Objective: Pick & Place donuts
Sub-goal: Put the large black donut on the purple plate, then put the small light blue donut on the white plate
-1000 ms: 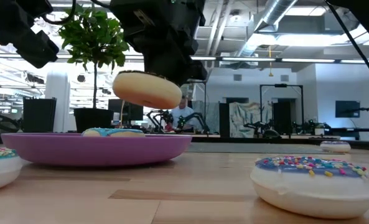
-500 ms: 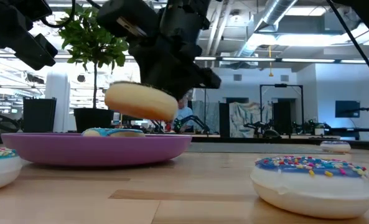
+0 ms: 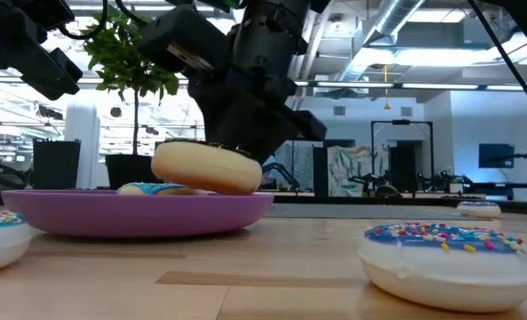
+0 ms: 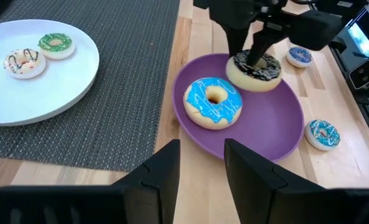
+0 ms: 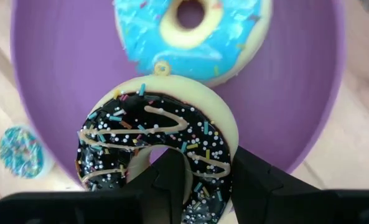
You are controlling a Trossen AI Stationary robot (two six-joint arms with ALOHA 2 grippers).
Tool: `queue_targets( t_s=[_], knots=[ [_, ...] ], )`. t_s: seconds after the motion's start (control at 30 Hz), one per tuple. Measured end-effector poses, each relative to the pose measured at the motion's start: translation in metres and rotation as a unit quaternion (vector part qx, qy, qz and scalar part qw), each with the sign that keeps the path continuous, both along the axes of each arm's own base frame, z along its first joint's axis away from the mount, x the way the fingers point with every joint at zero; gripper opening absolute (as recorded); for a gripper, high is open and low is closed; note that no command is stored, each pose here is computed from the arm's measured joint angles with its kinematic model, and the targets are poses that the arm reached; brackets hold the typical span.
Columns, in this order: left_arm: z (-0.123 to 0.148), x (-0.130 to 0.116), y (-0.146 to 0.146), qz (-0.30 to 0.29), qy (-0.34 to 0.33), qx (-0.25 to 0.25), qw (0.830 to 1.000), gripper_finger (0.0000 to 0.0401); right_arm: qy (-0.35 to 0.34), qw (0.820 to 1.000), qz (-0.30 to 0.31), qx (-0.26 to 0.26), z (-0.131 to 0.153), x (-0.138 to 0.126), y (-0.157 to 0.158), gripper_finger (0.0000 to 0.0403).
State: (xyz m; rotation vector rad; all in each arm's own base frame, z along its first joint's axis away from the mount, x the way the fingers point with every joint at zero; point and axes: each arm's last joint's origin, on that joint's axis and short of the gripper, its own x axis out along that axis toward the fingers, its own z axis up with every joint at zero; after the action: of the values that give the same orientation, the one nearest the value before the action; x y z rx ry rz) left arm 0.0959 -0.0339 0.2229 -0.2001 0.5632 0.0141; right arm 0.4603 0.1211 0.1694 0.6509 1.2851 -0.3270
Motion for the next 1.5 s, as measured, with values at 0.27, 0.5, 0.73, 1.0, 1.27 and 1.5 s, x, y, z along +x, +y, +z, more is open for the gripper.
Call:
queue_targets(
  t_s=[0.27,0.5,0.73,1.0,1.27,1.5],
  knots=[
    [0.0,0.0,0.0,-0.005,-0.001,0.009,1.0,0.0116,-0.002,1.0,0.018,-0.006,0.0,-0.001,0.002,0.012],
    [0.0,0.0,0.0,-0.006,-0.001,0.011,1.0,0.0116,-0.002,1.0,0.026,-0.008,0.0,-0.001,0.001,0.0179],
    [0.0,0.0,0.0,-0.007,-0.001,0.011,1.0,0.0116,0.023,0.999,0.022,-0.013,-0.001,-0.005,-0.002,0.0233],
    [0.0,0.0,0.0,-0.007,-0.001,0.011,1.0,0.0116,0.033,0.999,0.021,0.008,0.002,-0.006,-0.007,0.0245],
    [0.0,0.0,0.0,-0.007,-0.001,0.011,1.0,0.0116,0.066,0.996,0.012,0.05,0.002,-0.009,-0.011,0.0244],
    [0.0,0.0,0.0,-0.007,-0.001,0.011,1.0,0.0116,0.077,0.995,0.006,0.058,0.012,-0.01,-0.011,0.0244]
  ],
)
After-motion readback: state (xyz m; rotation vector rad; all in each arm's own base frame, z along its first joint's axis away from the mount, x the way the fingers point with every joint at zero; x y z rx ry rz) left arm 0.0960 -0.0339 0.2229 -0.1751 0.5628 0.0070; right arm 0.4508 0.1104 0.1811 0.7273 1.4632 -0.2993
